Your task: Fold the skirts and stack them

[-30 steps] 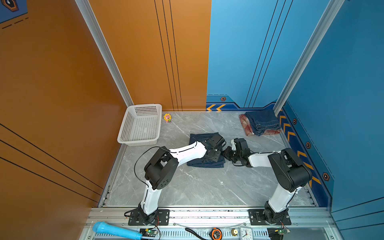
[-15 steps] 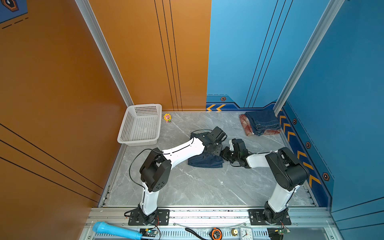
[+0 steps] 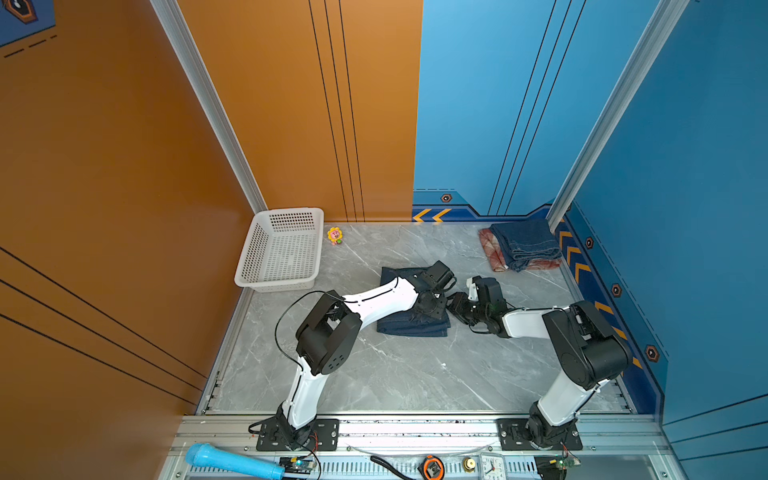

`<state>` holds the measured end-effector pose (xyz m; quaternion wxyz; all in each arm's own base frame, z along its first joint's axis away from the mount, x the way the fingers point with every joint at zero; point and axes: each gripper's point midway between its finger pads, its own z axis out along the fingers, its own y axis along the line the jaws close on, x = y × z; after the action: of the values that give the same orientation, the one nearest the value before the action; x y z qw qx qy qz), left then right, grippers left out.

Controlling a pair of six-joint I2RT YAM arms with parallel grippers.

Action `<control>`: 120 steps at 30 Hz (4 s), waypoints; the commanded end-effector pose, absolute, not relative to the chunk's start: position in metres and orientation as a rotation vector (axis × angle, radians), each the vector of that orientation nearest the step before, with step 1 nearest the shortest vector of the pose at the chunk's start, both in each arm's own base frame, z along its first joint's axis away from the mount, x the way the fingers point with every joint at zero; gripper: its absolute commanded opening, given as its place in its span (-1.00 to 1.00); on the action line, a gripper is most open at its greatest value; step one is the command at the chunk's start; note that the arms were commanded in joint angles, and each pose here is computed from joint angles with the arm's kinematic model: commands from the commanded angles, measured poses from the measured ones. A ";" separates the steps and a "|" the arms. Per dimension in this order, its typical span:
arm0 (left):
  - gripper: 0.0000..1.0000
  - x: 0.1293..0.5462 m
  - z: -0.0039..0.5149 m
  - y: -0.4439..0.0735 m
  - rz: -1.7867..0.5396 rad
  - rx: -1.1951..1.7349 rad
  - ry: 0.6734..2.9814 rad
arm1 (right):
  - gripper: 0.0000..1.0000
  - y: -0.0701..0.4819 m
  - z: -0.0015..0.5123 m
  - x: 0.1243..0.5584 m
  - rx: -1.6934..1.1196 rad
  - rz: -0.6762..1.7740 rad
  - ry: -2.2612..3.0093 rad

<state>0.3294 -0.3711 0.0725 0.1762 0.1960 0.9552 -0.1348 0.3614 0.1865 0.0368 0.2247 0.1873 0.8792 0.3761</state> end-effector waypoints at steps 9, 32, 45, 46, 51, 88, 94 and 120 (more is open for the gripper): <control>0.27 0.335 0.151 -0.366 -0.732 0.501 2.484 | 0.71 0.175 0.046 0.354 0.482 1.057 2.478; -0.19 0.316 0.024 -0.351 -0.555 0.566 2.719 | 0.93 0.213 -0.008 0.340 0.315 0.885 2.754; -0.22 0.313 0.012 -0.339 -0.503 0.552 2.742 | 0.30 0.216 -0.055 0.323 0.245 0.810 2.895; -0.23 0.314 0.012 -0.337 -0.502 0.546 2.741 | 0.21 0.215 -0.057 0.323 0.239 0.800 2.902; -0.27 0.321 0.019 -0.325 -0.493 0.485 2.719 | -0.49 0.213 -0.056 0.326 0.226 0.778 2.900; 0.01 0.363 0.138 -0.214 -0.496 -0.071 2.455 | -1.00 0.111 0.259 0.384 0.828 0.619 2.003; 0.02 0.363 0.143 -0.219 -0.523 -0.058 2.453 | -1.00 0.055 0.339 0.402 0.972 0.517 1.707; 0.96 0.332 0.198 -0.285 -0.438 0.625 2.168 | -1.00 -0.093 0.402 0.543 1.318 0.368 1.135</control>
<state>0.3318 -0.2836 0.1875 0.3833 0.2361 0.8764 -0.1710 0.5391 -0.0877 0.3606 0.6080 0.5680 0.5436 0.1105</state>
